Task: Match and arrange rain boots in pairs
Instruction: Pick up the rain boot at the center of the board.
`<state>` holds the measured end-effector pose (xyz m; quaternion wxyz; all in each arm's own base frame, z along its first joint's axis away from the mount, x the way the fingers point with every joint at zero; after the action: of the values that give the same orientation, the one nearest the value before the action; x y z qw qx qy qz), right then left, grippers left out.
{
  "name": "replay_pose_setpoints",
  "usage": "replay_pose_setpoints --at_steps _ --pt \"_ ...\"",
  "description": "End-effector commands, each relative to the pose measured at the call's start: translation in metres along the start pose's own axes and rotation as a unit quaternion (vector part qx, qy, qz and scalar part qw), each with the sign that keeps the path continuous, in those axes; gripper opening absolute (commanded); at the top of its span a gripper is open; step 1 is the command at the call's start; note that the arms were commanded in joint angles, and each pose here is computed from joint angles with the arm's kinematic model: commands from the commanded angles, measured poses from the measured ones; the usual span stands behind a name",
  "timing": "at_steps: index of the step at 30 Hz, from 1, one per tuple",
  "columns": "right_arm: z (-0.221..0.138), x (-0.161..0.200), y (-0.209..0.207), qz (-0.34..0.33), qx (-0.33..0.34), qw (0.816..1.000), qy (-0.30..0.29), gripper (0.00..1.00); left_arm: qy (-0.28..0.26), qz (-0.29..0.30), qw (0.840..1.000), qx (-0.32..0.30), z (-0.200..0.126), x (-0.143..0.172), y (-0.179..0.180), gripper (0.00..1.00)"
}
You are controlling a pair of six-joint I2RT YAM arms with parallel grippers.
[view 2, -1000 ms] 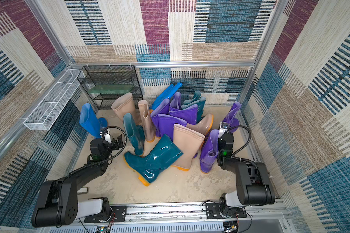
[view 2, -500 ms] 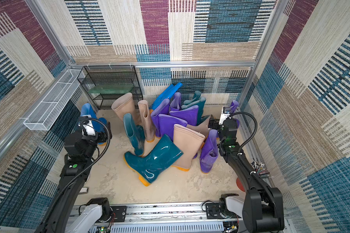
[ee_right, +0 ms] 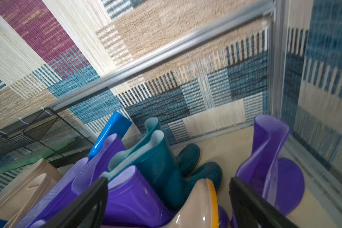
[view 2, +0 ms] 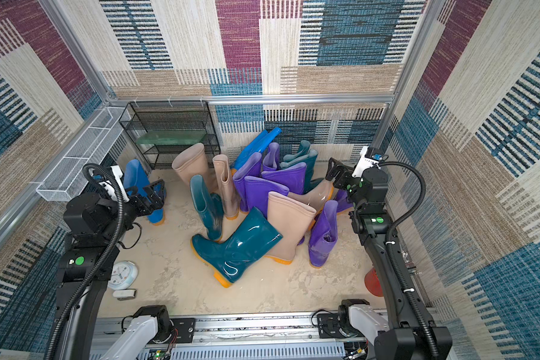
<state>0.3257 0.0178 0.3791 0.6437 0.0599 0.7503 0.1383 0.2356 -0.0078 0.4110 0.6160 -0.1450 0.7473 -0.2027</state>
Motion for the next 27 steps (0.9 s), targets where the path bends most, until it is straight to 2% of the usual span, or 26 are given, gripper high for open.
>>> replay_pose_setpoints --at_steps 1,3,9,14,18,21,27 --pt "-0.003 -0.003 0.032 0.008 -0.084 0.996 0.024 0.98 -0.004 -0.04 0.998 0.05 0.002 -0.015 -0.017 0.99" --pt "-0.004 0.001 0.044 -0.007 -0.097 0.995 0.033 0.96 0.023 -0.024 0.997 0.063 0.011 -0.021 -0.025 0.98" --pt "-0.006 0.004 0.052 -0.021 -0.109 0.993 0.029 0.95 0.079 -0.007 0.991 0.111 0.049 -0.021 -0.047 0.76" --pt "-0.008 0.004 0.054 -0.019 -0.113 0.993 0.029 0.95 0.108 0.085 0.984 0.117 0.082 -0.006 -0.094 0.76" --pt "-0.01 0.008 0.05 0.033 -0.104 0.994 0.02 0.95 0.143 0.139 0.969 0.146 0.141 0.013 -0.14 0.72" --pt "-0.012 0.018 0.051 0.042 -0.124 0.991 0.016 0.95 0.167 0.164 0.957 0.172 0.189 0.027 -0.165 0.6" --pt "-0.01 0.036 0.044 0.046 -0.113 0.992 0.032 0.95 0.177 0.217 0.936 0.215 0.263 0.056 -0.201 0.6"
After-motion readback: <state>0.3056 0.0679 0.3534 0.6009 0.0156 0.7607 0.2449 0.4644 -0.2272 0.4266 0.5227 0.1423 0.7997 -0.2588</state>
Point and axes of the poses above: each gripper's point midway between its finger pads, its own z axis out along the fingers, its own y axis along the line the jaws close on, x = y × z, the point moved 6 cm from there along -z, back along the fingers, and after that the axes turned 8 degrees about -z, right-handed, at the moved point
